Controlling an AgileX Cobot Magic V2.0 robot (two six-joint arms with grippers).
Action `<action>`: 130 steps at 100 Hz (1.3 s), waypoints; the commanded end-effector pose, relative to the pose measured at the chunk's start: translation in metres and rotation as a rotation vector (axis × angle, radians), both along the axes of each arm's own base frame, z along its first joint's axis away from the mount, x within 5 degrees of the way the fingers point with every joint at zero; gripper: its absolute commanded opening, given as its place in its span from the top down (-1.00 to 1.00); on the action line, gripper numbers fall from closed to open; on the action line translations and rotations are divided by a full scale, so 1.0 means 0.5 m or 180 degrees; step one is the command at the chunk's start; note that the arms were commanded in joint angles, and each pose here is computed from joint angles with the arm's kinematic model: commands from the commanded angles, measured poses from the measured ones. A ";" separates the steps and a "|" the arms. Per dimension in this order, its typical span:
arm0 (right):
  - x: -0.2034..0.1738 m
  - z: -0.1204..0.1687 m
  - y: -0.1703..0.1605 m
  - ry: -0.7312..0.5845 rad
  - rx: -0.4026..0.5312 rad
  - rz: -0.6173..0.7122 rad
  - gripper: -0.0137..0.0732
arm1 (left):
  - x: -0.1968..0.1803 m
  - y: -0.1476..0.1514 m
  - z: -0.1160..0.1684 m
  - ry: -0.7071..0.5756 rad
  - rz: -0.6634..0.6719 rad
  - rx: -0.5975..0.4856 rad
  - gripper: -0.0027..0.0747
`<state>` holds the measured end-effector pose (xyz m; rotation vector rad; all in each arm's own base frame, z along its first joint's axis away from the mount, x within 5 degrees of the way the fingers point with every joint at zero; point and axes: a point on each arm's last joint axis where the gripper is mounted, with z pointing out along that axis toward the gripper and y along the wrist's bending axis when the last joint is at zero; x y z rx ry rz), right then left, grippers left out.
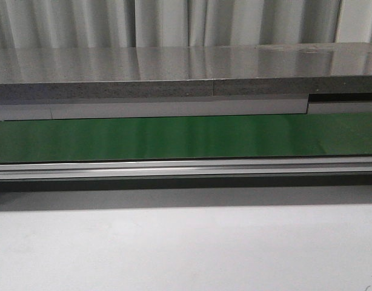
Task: Move button from left to right
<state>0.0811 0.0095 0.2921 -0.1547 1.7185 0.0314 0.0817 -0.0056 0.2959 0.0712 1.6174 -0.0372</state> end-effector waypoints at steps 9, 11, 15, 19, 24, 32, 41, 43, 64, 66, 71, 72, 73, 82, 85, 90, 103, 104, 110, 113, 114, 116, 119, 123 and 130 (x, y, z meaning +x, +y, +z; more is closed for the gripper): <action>-0.003 -0.002 0.002 -0.0354 0.0122 0.0052 0.84 | -0.001 -0.002 0.034 -0.0350 -0.0030 -0.0038 0.98; -0.005 -0.008 0.003 -0.0375 0.0138 0.0073 0.84 | -0.001 -0.002 0.034 -0.0350 -0.0030 -0.0038 0.98; -0.007 -0.018 0.004 -0.0434 0.0126 0.0110 0.84 | -0.001 -0.002 0.034 -0.0350 -0.0030 -0.0038 0.98; -0.010 -0.030 0.004 -0.0505 0.0116 0.0129 0.84 | -0.001 -0.002 0.034 -0.0350 -0.0030 -0.0038 0.98; -0.015 -0.043 0.004 -0.0585 0.0127 0.0136 0.84 | -0.001 -0.002 0.034 -0.0350 -0.0030 -0.0038 0.98; -0.024 -0.065 0.002 -0.0684 0.0140 0.0135 0.84 | -0.001 -0.002 0.034 -0.0350 -0.0030 -0.0038 0.98; -0.035 -0.089 0.001 -0.0758 0.0150 0.0135 0.84 | -0.001 -0.002 0.034 -0.0350 -0.0030 -0.0038 0.98; -0.037 -0.093 0.000 -0.0774 0.0152 0.0135 0.84 | -0.001 -0.002 0.034 -0.0350 -0.0030 -0.0038 0.98; -0.055 -0.129 -0.004 -0.0905 0.0166 0.0093 0.84 | -0.001 -0.002 0.034 -0.0350 -0.0030 -0.0038 0.98; -0.056 -0.131 -0.005 -0.0914 0.0165 0.0077 0.84 | -0.001 -0.002 0.034 -0.0350 -0.0030 -0.0038 0.98; -0.057 -0.137 -0.006 -0.0928 0.0160 0.0035 0.84 | -0.001 -0.002 0.034 -0.0350 -0.0030 -0.0038 0.98; -0.058 -0.137 -0.006 -0.0928 0.0162 0.0029 0.84 | -0.001 -0.002 0.034 -0.0350 -0.0030 -0.0038 0.98; -0.057 -0.139 -0.007 -0.0923 0.0160 0.0016 0.84 | -0.001 -0.002 0.034 -0.0350 -0.0030 -0.0038 0.98; -0.057 -0.149 -0.010 -0.0901 0.0180 -0.0074 0.84 | -0.001 -0.002 0.034 -0.0350 -0.0030 -0.0038 0.98; -0.056 -0.154 -0.011 -0.0880 0.0182 -0.0101 0.84 | -0.001 -0.002 0.034 -0.0350 -0.0030 -0.0038 0.98; -0.055 -0.159 -0.012 -0.0854 0.0197 -0.0144 0.84 | -0.001 -0.002 0.034 -0.0350 -0.0030 -0.0038 0.98; -0.054 -0.162 -0.014 -0.0833 0.0195 -0.0208 0.84 | -0.001 -0.002 0.034 -0.0350 -0.0030 -0.0038 0.98; -0.054 -0.162 -0.014 -0.0833 0.0195 -0.0208 0.84 | -0.001 -0.002 0.034 -0.0350 -0.0030 -0.0038 0.98; -0.054 -0.162 -0.014 -0.0834 0.0194 -0.0215 0.84 | -0.001 -0.002 0.034 -0.0350 -0.0030 -0.0038 0.98; -0.054 -0.162 -0.014 -0.0834 0.0194 -0.0215 0.84 | -0.001 -0.002 0.034 -0.0350 -0.0030 -0.0038 0.98; -0.054 -0.162 -0.014 -0.0834 0.0194 -0.0215 0.84 | -0.001 -0.002 0.034 -0.0350 -0.0030 -0.0038 0.98; -0.054 -0.162 -0.014 -0.0834 0.0194 -0.0215 0.84 | -0.001 -0.002 0.034 -0.0350 -0.0030 -0.0038 0.98; -0.054 -0.162 -0.014 -0.0834 0.0194 -0.0215 0.84 | -0.001 -0.002 0.034 -0.0350 -0.0030 -0.0038 0.98; -0.054 -0.162 -0.014 -0.0834 0.0194 -0.0215 0.84 | -0.001 -0.002 0.034 -0.0350 -0.0030 -0.0038 0.98; -0.054 -0.162 -0.014 -0.0834 0.0194 -0.0215 0.84 | -0.001 -0.002 0.034 -0.0350 -0.0030 -0.0038 0.98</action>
